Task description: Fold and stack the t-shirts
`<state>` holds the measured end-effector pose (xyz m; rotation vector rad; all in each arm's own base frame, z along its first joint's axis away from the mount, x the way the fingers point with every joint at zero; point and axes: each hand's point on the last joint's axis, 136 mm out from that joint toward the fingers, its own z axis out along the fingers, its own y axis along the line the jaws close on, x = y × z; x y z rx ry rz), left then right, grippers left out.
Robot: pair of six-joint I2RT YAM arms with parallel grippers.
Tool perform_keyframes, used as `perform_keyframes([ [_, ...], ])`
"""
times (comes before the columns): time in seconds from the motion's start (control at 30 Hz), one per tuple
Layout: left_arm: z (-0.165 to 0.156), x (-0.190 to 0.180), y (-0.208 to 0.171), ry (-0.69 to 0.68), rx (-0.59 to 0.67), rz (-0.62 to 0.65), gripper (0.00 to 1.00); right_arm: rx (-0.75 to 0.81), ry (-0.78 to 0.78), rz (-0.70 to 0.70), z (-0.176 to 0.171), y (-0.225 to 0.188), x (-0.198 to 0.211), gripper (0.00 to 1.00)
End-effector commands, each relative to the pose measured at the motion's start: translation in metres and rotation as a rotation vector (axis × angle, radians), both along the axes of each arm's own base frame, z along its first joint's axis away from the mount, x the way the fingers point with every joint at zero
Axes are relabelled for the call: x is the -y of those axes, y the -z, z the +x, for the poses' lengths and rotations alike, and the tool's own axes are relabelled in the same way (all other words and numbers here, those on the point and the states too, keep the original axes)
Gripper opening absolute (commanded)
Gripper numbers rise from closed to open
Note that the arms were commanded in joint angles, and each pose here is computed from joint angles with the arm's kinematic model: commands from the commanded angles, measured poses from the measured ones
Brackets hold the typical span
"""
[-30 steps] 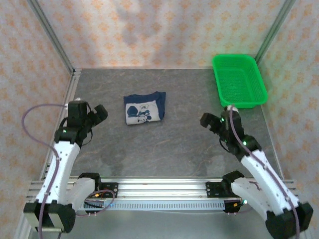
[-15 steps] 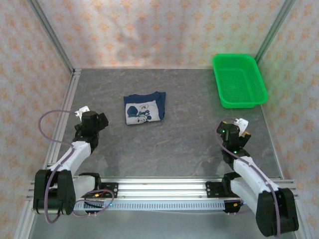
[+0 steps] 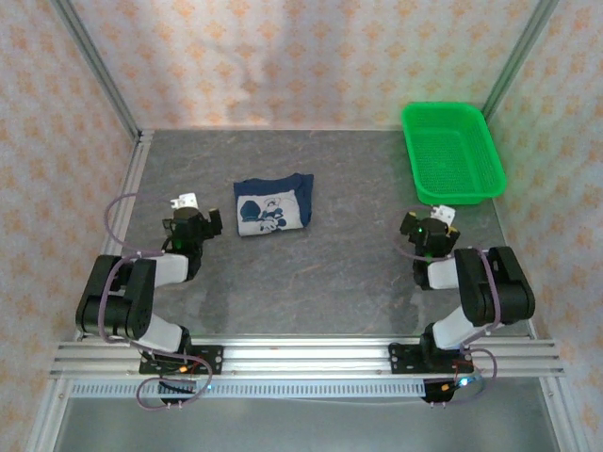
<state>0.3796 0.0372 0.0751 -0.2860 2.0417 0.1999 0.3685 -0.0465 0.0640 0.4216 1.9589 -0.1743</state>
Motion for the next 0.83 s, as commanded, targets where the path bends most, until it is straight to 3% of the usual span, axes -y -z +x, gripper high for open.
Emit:
perform_keyframes([
  [0.0,0.011,0.002,-0.020,0.032,0.083,0.046,1.00,0.127,-0.026,-0.001,0.021,-0.031,0.000,0.99],
  [0.27,0.011,0.003,-0.020,0.032,0.081,0.056,1.00,0.102,-0.035,0.000,0.018,-0.030,-0.002,0.99],
  [0.43,0.011,0.004,-0.021,0.033,0.082,0.058,1.00,0.068,-0.154,0.003,0.027,-0.027,-0.020,0.99],
  [0.8,0.011,0.004,-0.021,0.032,0.081,0.059,1.00,0.075,-0.165,0.003,0.026,-0.027,-0.022,0.99],
])
